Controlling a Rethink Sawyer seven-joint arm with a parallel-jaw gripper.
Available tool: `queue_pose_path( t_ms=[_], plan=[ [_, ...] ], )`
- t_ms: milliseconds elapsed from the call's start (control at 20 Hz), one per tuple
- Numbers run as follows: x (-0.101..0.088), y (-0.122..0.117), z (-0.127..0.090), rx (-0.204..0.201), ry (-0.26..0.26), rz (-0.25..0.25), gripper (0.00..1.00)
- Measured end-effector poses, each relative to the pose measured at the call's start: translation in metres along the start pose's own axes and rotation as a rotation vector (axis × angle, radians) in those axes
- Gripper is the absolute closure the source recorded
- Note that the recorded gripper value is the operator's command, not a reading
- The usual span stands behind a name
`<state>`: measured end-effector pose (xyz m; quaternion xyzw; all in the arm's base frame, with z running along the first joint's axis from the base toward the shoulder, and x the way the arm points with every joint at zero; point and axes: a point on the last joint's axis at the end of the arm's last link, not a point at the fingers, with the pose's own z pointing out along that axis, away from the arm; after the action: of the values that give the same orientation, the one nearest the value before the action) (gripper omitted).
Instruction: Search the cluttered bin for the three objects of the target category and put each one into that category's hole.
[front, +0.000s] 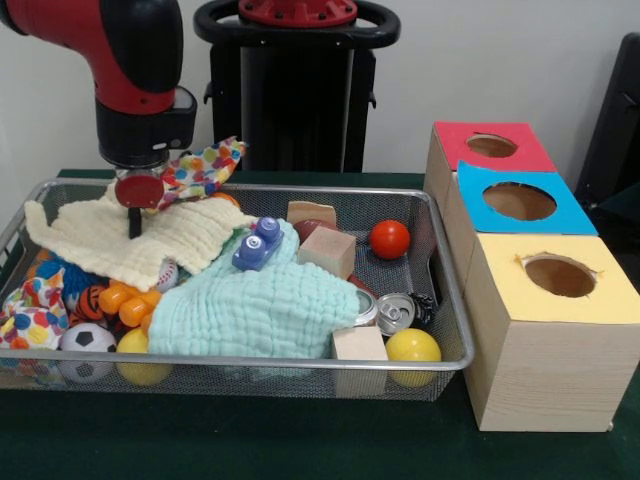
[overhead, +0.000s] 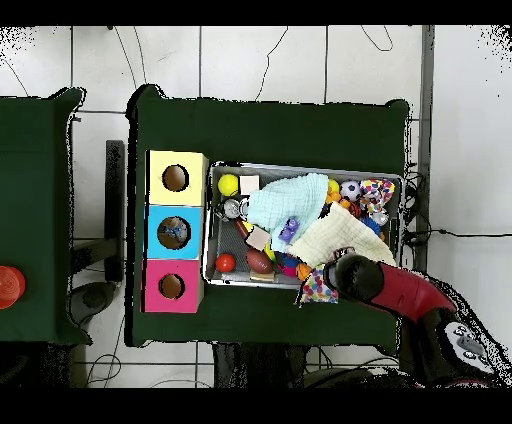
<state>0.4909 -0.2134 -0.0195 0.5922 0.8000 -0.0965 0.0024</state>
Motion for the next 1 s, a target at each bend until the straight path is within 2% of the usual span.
queue_pose_path(
  t_ms=[800, 1000],
  plan=[
    [0.001, 0.000, 0.001, 0.002, 0.001, -0.003, 1.00],
    [0.002, 0.005, -0.007, -0.002, -0.012, -0.014, 1.00]
  ],
)
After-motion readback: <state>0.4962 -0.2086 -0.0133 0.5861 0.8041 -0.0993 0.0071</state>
